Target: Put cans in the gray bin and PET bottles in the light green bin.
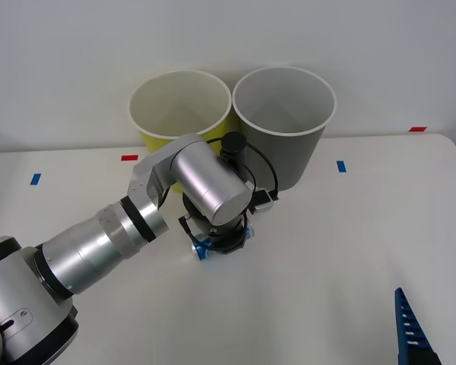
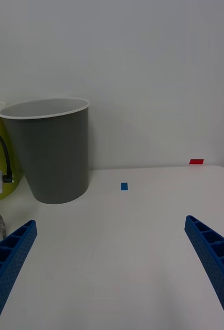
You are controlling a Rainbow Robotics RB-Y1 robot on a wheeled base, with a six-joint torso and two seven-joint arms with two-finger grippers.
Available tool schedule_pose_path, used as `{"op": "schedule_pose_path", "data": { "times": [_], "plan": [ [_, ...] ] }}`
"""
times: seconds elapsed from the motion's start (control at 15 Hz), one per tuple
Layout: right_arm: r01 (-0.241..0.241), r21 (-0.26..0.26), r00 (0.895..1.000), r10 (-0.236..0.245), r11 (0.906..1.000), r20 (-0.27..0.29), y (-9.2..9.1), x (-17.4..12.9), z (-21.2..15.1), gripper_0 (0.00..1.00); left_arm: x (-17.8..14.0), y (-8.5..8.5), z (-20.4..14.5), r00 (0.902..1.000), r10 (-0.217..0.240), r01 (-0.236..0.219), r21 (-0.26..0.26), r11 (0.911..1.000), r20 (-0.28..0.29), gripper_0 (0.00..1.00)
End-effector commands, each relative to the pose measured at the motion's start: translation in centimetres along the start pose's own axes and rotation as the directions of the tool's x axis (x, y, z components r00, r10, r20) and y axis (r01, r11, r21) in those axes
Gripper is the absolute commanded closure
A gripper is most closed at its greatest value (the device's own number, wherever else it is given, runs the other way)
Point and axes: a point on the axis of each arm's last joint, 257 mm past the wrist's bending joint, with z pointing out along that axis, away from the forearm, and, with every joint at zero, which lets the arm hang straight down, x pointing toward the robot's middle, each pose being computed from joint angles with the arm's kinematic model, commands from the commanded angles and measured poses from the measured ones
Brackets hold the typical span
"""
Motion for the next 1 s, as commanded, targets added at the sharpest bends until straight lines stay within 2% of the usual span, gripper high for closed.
{"op": "schedule_pose_path", "data": {
  "times": [0.07,0.4,0.6,0.67,0.8,1.0],
  "plan": [
    [0.0,0.0,1.0,0.0,1.0,0.0,0.0,0.0,0.0,0.0,-0.1,-0.2,-0.1,1.0,-0.002,0.001,0.008,1.0,0.005,1.0],
    [0.0,0.0,1.0,0.0,1.0,0.0,0.0,0.0,0.0,0.0,-1.2,-0.8,-1.1,0.9994,0.008,-0.008,0.0,1.0,0.035,1.0],
    [0.0,0.0,1.0,0.0,1.0,0.0,0.0,0.0,0.0,0.0,-1.7,-0.3,-3.5,0.9955,0.032,-0.029,-0.032,0.9991,0.089,1.0],
    [0.0,0.0,1.0,0.0,1.0,0.0,0.0,0.0,0.0,0.0,-2.0,0.1,-4.7,0.9921,0.035,-0.029,-0.055,0.9981,0.12,1.0],
    [0.0,0.0,1.0,0.0,1.0,0.0,0.0,0.0,0.0,0.0,-2.9,0.4,-6.7,0.9828,0.004,0.01,-0.077,0.997,0.185,1.0],
    [0.0,0.0,1.0,0.0,1.0,0.0,0.0,0.0,0.0,0.0,-3.3,1.3,-8.8,0.9698,-0.001,0.025,-0.095,0.9951,0.244,1.0]
  ]
}}
